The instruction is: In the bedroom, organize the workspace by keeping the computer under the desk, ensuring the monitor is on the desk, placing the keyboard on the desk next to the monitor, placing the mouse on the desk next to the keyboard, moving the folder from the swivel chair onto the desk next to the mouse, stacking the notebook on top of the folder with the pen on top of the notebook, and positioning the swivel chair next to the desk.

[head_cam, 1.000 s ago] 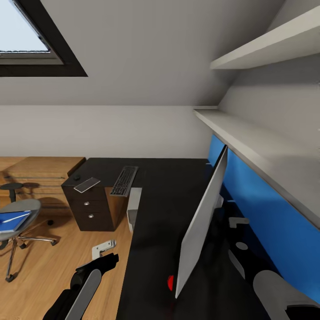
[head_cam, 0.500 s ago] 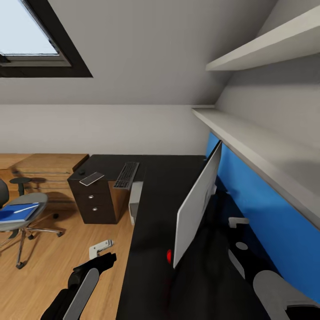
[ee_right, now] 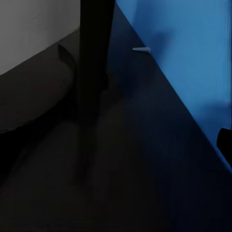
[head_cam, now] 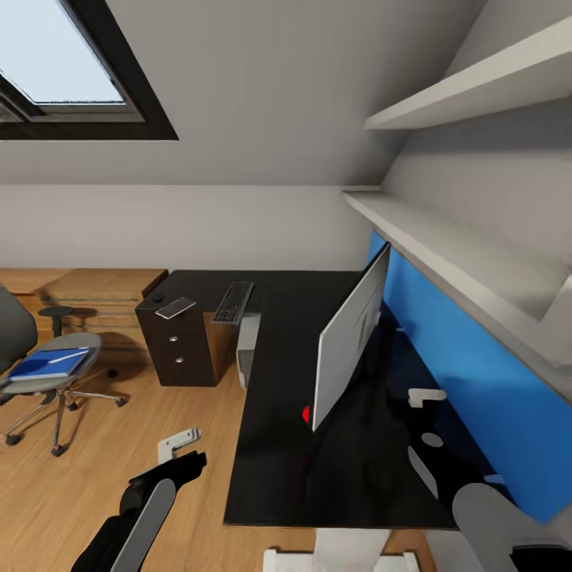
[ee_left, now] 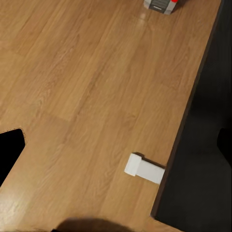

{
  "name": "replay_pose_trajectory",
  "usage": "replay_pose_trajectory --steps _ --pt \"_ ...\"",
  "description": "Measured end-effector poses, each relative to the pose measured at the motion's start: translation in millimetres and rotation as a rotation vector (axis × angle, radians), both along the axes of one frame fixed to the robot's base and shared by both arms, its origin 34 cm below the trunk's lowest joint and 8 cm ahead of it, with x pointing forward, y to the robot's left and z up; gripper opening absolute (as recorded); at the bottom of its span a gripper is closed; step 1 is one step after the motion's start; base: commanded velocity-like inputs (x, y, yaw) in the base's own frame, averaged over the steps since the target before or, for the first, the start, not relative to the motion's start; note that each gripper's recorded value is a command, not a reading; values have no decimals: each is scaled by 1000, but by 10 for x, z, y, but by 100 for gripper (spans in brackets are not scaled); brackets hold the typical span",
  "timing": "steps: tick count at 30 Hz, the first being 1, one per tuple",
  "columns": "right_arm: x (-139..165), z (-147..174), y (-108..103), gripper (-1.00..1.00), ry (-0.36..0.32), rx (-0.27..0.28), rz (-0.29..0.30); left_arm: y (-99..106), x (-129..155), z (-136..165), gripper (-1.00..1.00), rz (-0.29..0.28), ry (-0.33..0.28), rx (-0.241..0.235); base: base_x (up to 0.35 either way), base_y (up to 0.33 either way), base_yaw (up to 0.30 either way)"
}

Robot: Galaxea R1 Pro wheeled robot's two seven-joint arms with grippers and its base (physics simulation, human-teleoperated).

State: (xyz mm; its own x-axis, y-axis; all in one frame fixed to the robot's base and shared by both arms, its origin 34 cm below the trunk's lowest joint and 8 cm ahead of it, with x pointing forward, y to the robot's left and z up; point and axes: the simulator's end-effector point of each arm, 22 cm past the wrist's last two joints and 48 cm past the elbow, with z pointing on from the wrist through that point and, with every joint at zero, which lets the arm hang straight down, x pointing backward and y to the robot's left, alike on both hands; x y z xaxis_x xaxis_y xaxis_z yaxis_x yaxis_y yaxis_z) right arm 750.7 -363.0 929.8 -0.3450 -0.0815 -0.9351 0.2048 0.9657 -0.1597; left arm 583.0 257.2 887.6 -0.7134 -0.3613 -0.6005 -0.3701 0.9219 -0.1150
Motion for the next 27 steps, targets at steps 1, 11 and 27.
replay_pose_trajectory --steps 1,11,27 --pt "0 -1 -1 100 0 0 0 0 0 0 100 0 0 0 -335 74 0" --pt "-9 -19 2 100 5 -1 1 -12 -1 -1 100 -1 0 -2 -335 75 0" --pt "-35 -7 104 100 -33 18 6 13 -58 -105 100 3 27 7 -335 55 0"
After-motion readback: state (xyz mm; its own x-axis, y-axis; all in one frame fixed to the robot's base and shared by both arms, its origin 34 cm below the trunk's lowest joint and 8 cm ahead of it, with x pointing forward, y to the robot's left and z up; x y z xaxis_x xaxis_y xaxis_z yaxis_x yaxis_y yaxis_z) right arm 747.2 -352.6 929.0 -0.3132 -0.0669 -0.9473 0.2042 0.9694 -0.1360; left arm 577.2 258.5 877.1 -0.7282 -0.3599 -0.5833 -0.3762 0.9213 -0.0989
